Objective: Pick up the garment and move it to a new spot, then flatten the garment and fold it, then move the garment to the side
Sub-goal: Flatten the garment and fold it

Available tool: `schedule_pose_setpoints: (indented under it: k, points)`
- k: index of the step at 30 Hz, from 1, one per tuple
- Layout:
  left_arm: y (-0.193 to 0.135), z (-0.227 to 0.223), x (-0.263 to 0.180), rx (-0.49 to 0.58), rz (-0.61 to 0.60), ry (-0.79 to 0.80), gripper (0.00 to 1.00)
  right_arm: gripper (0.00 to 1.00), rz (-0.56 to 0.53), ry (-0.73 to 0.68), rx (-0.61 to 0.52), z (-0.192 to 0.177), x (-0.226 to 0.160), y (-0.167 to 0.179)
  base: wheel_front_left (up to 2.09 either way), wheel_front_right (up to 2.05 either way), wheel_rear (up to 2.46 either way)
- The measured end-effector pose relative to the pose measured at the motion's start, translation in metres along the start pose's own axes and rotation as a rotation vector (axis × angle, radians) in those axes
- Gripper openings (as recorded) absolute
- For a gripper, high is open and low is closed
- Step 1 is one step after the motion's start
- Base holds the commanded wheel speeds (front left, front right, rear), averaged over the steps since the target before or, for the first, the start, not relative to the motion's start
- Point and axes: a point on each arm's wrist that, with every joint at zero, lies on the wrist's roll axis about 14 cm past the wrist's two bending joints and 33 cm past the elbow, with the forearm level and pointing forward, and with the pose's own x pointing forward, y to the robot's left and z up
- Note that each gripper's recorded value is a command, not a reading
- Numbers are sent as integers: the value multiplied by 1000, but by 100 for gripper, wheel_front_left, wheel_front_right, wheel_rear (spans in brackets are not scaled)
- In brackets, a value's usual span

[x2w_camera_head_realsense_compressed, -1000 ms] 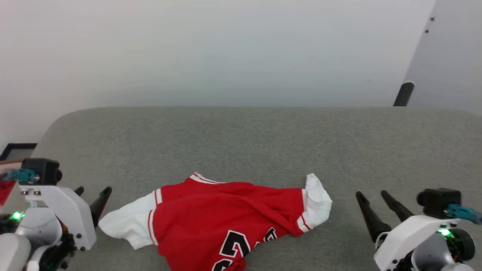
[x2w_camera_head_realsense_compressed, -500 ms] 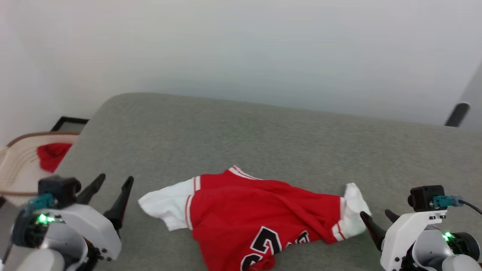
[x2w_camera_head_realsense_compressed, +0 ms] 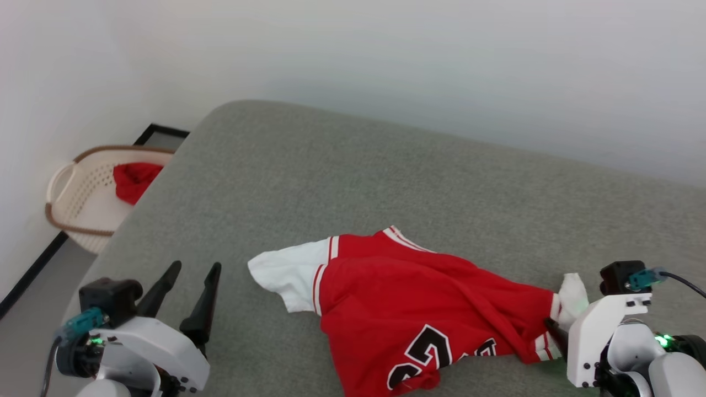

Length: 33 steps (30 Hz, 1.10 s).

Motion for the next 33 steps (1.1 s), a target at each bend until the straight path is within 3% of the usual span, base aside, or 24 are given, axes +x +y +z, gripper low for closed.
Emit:
schedule_pose_setpoints:
  k: [2, 4, 5, 10, 17, 23, 29, 31, 32, 33]
  points:
    - [3, -4, -1, -7, 15, 6, 100, 95, 10, 29, 2, -5, 7, 3, 0, 0, 0]
    - [4, -7, -1, -13, 25, 10, 100, 12, 10, 44, -8, -6, 13, 4, 0, 0, 0]
    - [5, -8, -1, -15, 30, 11, 100, 0, 13, 49, -7, -7, 16, 4, 0, 0, 0]
    - [9, -11, -1, -25, 43, 8, 100, 0, -2, 47, 1, -6, 18, -2, 0, 0, 0]
    - [9, -11, 2, -28, 41, 0, 100, 0, -78, -6, 83, 3, 1, -38, 0, 0, 0]
    - [1, -12, 7, -32, 19, 3, 100, 0, -196, -3, 225, -25, -22, -83, 0, 0, 0]
    - [-8, -15, 14, -35, -5, 15, 100, 2, -262, 63, 341, -67, -32, -100, 0, 0, 0]
    - [-10, -16, 16, -35, -12, 19, 100, 36, -271, 74, 353, -73, -33, -101, 0, 0, 0]
    - [-11, -17, 17, -33, -16, 20, 100, 75, -276, 74, 357, -75, -34, -102, 0, 0, 0]
    - [-12, -17, 18, -32, -17, 21, 100, 100, -280, 75, 359, -76, -34, -103, 0, 0, 0]
